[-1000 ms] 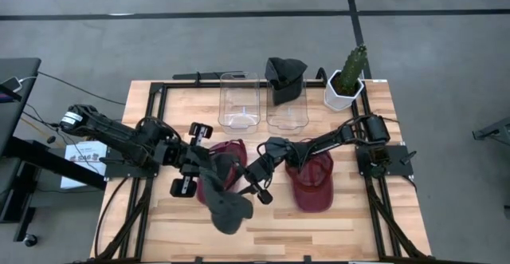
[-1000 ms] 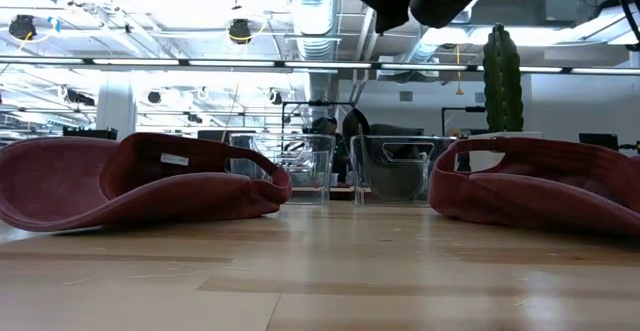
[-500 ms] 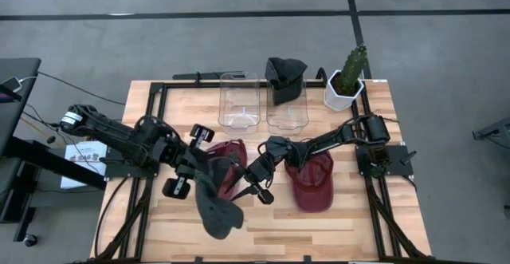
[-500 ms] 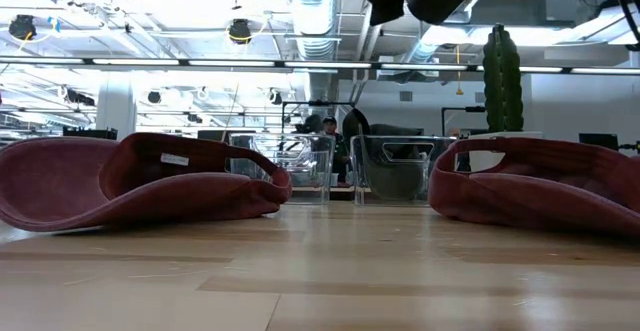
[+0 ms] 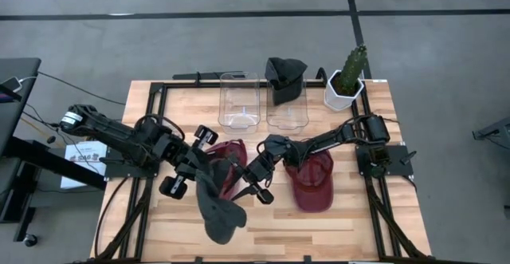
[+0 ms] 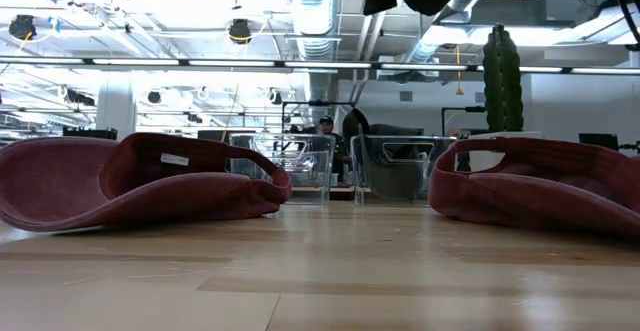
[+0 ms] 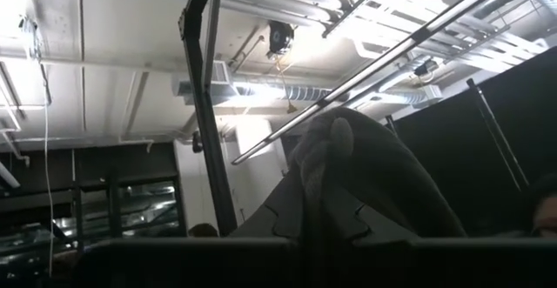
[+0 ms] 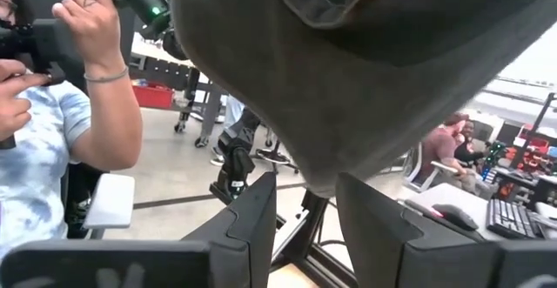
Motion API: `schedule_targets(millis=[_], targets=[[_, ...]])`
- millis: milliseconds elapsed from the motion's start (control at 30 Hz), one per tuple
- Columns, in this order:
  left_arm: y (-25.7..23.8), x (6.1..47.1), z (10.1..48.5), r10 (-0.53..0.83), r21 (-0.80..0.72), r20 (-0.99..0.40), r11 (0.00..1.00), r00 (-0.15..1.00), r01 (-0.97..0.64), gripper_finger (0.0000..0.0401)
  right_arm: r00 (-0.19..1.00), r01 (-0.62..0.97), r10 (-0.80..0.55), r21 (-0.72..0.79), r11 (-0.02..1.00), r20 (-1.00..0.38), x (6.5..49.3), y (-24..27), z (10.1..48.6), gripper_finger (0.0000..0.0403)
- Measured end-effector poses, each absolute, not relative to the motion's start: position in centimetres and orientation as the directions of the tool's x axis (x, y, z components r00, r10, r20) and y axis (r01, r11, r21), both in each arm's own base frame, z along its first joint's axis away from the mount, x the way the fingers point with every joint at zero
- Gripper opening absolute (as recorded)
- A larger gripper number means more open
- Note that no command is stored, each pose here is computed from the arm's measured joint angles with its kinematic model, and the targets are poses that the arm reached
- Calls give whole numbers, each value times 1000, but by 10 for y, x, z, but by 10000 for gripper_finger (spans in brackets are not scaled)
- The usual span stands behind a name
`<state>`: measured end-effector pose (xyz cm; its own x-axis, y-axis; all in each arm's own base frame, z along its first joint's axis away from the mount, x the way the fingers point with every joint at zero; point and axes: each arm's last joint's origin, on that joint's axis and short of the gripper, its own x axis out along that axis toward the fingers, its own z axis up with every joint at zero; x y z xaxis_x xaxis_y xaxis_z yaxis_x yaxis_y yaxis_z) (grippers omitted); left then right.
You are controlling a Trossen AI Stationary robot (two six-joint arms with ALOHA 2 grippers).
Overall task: Pick & Place hat
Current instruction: Put the black cap into the right transparent bin
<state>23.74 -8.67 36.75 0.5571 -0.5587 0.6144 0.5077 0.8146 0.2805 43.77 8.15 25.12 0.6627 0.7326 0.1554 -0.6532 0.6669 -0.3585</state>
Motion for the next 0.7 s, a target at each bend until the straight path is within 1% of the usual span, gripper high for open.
schedule_targets(millis=[200,533,700], targets=[[-88,238,367,-562,268,608,810,561,521,10,673,-642,723,-360,677,158,439,75,252,111],[-96,235,367,-582,270,607,791,541,549,10,703,-632,693,-307,712,161,442,56,252,111],[-96,235,366,-582,269,603,792,545,548,10,671,-659,723,-316,683,163,443,57,256,111]])
